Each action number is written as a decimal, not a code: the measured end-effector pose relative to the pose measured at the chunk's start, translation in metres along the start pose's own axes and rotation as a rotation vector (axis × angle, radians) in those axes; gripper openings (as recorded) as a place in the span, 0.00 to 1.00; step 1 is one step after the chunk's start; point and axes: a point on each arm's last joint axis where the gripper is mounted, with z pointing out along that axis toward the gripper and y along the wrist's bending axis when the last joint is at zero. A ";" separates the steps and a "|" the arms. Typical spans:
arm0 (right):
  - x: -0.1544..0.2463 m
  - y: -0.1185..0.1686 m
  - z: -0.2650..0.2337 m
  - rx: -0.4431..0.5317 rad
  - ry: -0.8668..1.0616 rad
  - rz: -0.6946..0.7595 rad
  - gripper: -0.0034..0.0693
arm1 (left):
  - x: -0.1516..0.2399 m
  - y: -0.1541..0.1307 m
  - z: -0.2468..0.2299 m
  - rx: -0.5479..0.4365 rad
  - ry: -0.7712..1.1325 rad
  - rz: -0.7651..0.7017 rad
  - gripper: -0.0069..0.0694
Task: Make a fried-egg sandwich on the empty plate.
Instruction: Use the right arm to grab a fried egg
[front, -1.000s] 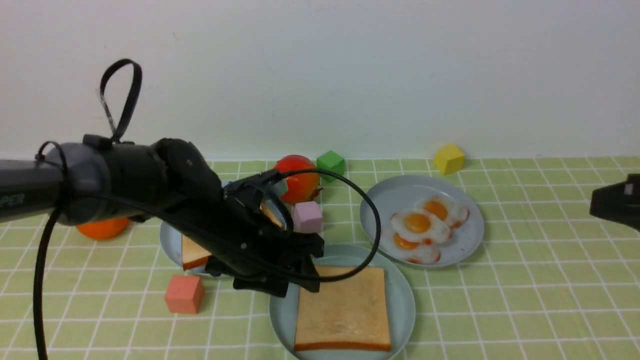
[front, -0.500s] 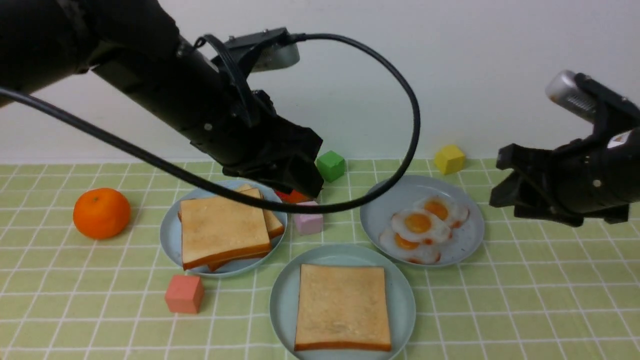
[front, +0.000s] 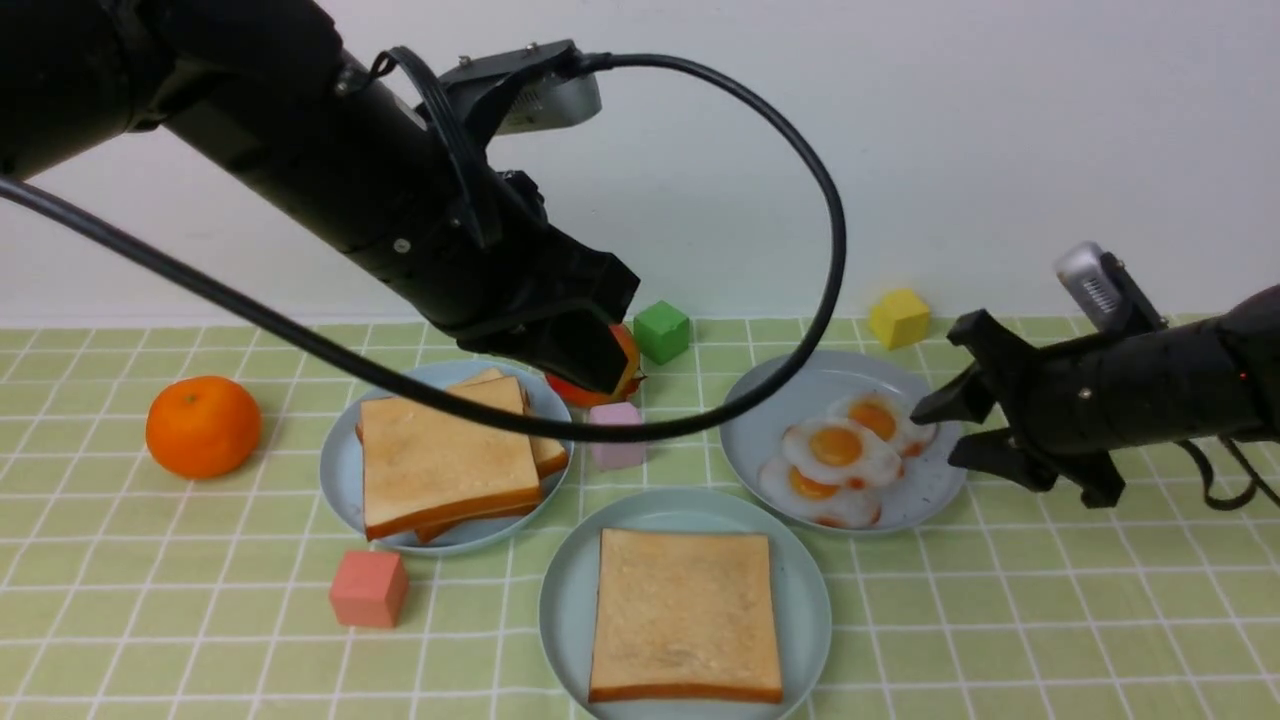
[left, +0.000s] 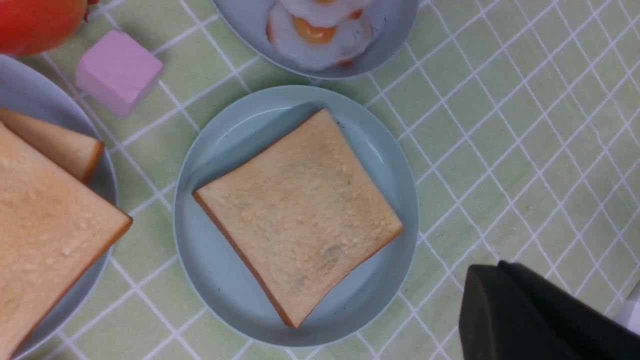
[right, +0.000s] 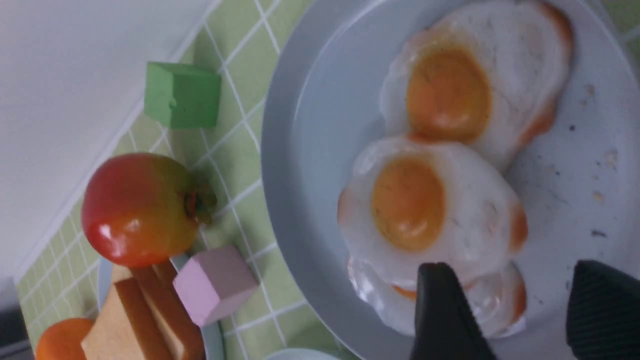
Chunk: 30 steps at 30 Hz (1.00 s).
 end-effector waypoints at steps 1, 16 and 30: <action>0.000 -0.001 0.002 -0.004 -0.001 0.006 0.54 | 0.000 0.000 0.000 0.000 0.000 0.000 0.10; 0.002 -0.022 0.036 -0.011 0.021 0.087 0.54 | -0.002 0.001 0.000 -0.006 -0.020 0.000 0.11; 0.005 -0.032 0.055 -0.059 0.048 0.171 0.51 | -0.002 0.000 0.000 -0.005 -0.020 0.000 0.14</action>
